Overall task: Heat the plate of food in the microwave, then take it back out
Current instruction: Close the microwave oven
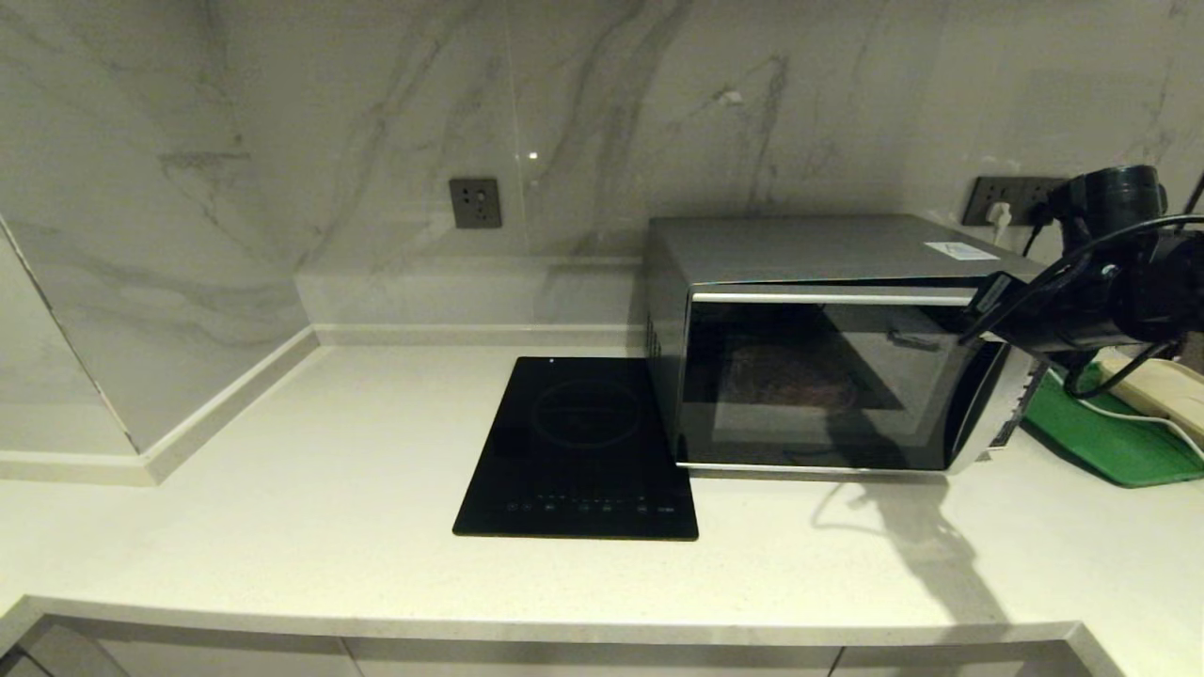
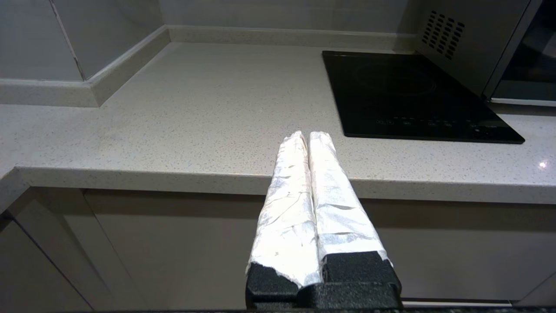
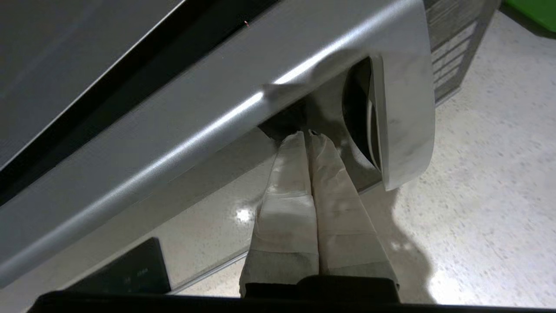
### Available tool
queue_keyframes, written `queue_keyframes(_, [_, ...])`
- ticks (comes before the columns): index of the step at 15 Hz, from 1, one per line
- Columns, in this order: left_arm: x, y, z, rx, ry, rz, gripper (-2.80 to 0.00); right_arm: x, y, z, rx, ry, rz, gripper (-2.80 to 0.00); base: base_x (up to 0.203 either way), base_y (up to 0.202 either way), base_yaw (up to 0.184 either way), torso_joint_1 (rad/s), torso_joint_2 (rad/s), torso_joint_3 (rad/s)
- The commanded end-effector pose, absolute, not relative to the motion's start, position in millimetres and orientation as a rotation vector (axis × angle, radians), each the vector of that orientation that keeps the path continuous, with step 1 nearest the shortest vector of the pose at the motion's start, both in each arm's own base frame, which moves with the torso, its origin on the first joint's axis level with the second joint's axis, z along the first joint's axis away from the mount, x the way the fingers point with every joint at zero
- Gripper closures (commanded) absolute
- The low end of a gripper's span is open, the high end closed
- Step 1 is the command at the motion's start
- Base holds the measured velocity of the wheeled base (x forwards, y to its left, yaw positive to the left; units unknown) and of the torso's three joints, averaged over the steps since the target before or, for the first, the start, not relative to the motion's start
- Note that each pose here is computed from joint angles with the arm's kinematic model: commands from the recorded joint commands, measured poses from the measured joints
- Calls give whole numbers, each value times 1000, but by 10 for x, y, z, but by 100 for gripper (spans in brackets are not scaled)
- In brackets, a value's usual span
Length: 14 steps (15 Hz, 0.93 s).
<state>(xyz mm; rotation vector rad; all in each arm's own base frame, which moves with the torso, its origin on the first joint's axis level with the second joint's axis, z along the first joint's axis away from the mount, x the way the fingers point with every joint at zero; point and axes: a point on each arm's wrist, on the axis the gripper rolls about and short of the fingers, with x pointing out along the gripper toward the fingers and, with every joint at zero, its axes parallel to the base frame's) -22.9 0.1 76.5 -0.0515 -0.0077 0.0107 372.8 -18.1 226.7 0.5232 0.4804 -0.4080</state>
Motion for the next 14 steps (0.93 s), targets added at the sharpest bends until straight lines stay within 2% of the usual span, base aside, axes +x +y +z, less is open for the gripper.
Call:
queue_keyframes(1, [-230,1,765,-52,-9,11,0,3830,-184,2148,525,494,-411,0,0,0,0,0,0,0])
queue_keyframes(14, [-229,1,765,-52,-8,12,0,3931,-168,2402,514,392,-369,0,0,0,0,0,0,0])
